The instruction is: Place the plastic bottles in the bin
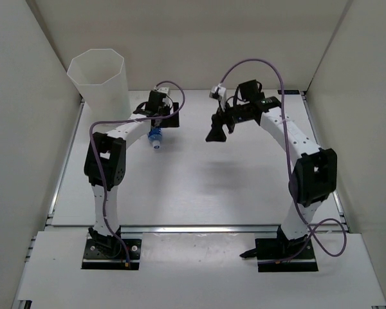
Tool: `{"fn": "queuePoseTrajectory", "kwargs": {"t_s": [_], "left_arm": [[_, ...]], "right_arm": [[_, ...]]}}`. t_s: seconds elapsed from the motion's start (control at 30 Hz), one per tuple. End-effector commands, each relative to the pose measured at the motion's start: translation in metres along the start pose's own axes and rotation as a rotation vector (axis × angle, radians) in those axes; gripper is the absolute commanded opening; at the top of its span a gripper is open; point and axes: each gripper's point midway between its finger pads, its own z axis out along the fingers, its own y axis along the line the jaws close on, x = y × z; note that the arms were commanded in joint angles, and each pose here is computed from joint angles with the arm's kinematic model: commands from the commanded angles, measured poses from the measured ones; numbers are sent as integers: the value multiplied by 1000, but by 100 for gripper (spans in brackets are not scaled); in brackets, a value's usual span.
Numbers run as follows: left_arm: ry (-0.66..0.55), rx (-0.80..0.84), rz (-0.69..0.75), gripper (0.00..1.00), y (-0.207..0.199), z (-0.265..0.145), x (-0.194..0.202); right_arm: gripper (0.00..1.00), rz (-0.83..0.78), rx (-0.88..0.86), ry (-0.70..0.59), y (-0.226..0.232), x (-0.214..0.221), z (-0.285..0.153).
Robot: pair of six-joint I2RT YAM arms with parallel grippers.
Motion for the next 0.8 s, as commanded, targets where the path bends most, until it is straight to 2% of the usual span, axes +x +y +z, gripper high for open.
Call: {"fn": "queuePoseTrajectory", "kwargs": {"t_s": [0.0,0.07,0.1,0.13,0.27,0.33,0.37,0.43,0.5,0.57,0.63,0.77], "left_arm": [[51,-144,-15,98,31,-1,-1],[48,-111,-54,99,31,-1,3],[37,-93,-59,99,28,-4,7],[1,-75,-58,99,26,-14,-4],[-89,-4,-54,99,7,-38,-25],[-132,-19,-100,98,8,-56,-40],[-147,-69,-187,99,20,-67,-43],[-124,-232,-316,99,59,-88,-28],[-140,-402,-502,98,98,-111,-18],[-129,-484,-584,99,132,-120,-4],[-79,-519,-634,98,150,-117,17],[13,-563,-697,99,172,-97,51]], "right_arm": [[82,-10,83,-22,17,6,-21],[83,13,109,-67,31,18,-38],[84,-1,140,-110,30,10,-51],[84,29,147,-109,29,24,-52],[85,59,194,-117,25,34,-61],[84,55,231,-128,18,33,-61],[85,107,301,-119,5,45,-65],[86,206,472,-197,-27,45,-81],[86,278,498,-263,-34,56,-91],[86,331,484,-366,-37,51,-109],[87,364,461,-393,-30,56,-112],[90,353,534,-345,-25,70,-120]]}}
